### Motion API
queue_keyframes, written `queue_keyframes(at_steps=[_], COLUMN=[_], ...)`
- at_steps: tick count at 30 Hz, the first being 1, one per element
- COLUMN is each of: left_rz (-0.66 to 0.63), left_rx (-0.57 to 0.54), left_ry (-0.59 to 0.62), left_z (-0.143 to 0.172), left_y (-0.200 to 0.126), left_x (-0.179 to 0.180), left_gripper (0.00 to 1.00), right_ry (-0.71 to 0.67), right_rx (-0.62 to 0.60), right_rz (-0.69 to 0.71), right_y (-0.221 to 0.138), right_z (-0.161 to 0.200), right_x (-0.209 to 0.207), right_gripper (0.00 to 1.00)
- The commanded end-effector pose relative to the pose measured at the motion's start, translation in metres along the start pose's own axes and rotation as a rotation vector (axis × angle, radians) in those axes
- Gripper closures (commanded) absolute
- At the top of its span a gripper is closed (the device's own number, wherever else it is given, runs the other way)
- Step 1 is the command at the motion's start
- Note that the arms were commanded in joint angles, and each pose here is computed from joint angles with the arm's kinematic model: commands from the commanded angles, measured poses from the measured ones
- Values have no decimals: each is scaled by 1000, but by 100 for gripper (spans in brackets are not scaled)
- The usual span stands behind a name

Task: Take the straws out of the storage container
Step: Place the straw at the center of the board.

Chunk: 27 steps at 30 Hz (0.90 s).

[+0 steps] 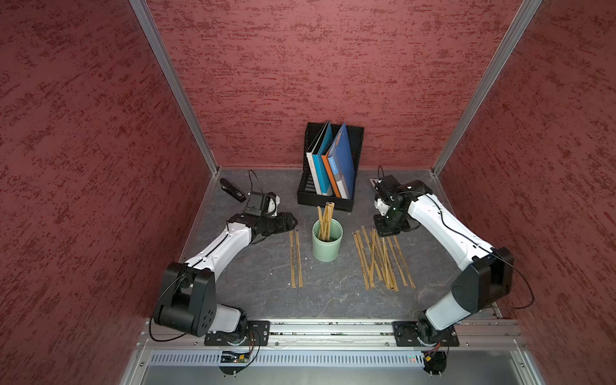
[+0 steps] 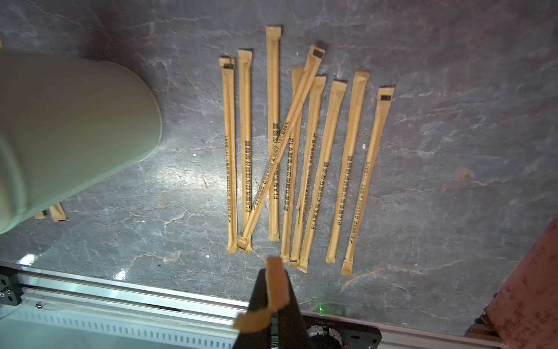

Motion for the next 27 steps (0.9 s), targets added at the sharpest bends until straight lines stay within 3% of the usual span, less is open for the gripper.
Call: queue_keyframes(at_steps=[1,15,27], left_rz=[-5,-36,-38], left_rx=[5,21,28], left_ry=[22,19,19], left_z=[-3,-1,-1], left_y=[2,9,9], left_x=[-2,4,5], left_gripper=[15,16,15], right_ry=[8,12,31], right_rx=[-20,88,52], right_rz=[-42,-41,-15], right_y=[25,77,69], right_z=[-15,-34,-37], right_x=[-7,-24,-29], right_gripper=[100,99,84])
Point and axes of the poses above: each gripper's point midway between its finger pads, its own y axis out along the fingers, its own x axis along the line the jaws close on, z = x × y, the point moved 6 cm from there along -y, back along the fingers, and after that the axes turned 13 degrees about -y, right-handed, at the moved point
